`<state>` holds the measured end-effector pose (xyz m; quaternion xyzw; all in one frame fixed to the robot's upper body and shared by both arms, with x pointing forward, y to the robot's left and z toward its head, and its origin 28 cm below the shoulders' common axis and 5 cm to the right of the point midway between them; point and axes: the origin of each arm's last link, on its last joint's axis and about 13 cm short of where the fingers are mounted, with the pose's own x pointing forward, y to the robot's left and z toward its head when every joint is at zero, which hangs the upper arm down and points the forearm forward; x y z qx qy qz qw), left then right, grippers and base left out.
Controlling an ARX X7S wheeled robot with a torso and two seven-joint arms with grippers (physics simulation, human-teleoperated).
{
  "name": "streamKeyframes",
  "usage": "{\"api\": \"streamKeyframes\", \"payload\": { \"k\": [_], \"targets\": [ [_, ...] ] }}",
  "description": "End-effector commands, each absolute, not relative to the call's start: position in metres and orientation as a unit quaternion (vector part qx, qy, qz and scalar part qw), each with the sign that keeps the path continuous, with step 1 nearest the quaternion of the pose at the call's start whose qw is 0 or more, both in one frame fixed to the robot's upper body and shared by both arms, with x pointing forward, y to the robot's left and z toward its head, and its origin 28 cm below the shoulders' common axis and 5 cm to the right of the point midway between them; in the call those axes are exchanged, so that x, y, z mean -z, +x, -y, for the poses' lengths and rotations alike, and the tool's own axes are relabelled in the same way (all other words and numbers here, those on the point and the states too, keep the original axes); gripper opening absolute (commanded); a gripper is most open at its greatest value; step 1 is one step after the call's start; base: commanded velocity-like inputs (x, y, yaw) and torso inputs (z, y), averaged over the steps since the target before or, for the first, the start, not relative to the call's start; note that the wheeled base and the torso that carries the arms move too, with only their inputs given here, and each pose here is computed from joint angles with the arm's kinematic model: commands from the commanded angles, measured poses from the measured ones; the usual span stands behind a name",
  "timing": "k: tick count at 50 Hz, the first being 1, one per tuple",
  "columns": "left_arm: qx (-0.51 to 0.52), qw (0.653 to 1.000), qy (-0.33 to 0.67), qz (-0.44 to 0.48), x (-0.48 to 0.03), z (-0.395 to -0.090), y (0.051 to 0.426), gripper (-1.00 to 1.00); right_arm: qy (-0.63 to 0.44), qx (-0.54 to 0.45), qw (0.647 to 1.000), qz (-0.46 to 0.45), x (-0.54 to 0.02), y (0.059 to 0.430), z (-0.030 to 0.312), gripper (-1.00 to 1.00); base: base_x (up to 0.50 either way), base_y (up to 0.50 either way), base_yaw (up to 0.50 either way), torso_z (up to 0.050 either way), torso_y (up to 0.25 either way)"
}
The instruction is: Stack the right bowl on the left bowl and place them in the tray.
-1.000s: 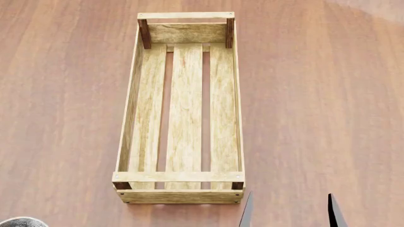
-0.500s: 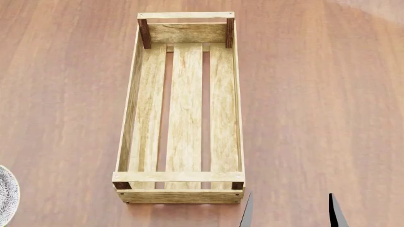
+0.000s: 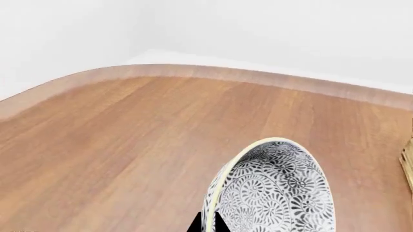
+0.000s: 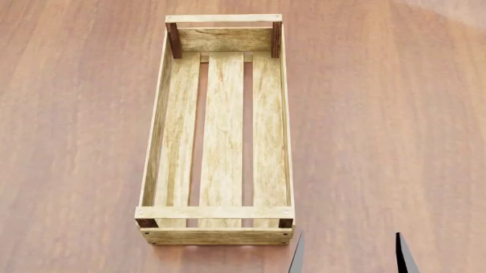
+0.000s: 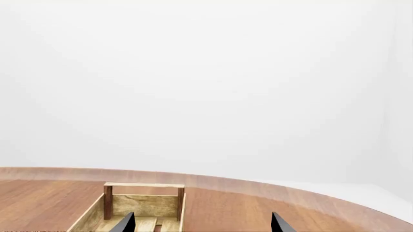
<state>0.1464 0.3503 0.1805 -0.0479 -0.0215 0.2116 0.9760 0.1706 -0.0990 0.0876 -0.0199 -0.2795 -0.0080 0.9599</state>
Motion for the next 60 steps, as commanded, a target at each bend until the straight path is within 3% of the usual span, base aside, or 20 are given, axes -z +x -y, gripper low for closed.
{"api": "streamKeyframes", "payload": {
  "k": [1, 29, 60],
  "targets": [
    [-0.263, 0.960, -0.067, 0.073, -0.203, -0.373, 0.136, -1.00, -0.028, 0.007, 0.958, 0.287, -0.088, 0.172, 0.099, 1.00, 0.00, 0.00, 0.00, 0.000, 0.000],
    [-0.284, 0.931, -0.229, 0.008, -0.182, -0.385, 0.150, -1.00, -0.029, 0.007, 0.958, 0.286, -0.088, 0.172, 0.098, 1.00, 0.00, 0.00, 0.00, 0.000, 0.000],
    [-0.312, 0.911, -0.267, -0.031, -0.168, -0.385, 0.162, -1.00, -0.028, 0.005, 0.958, 0.284, -0.087, 0.172, 0.098, 1.00, 0.00, 0.00, 0.00, 0.000, 0.000]
  ]
}}
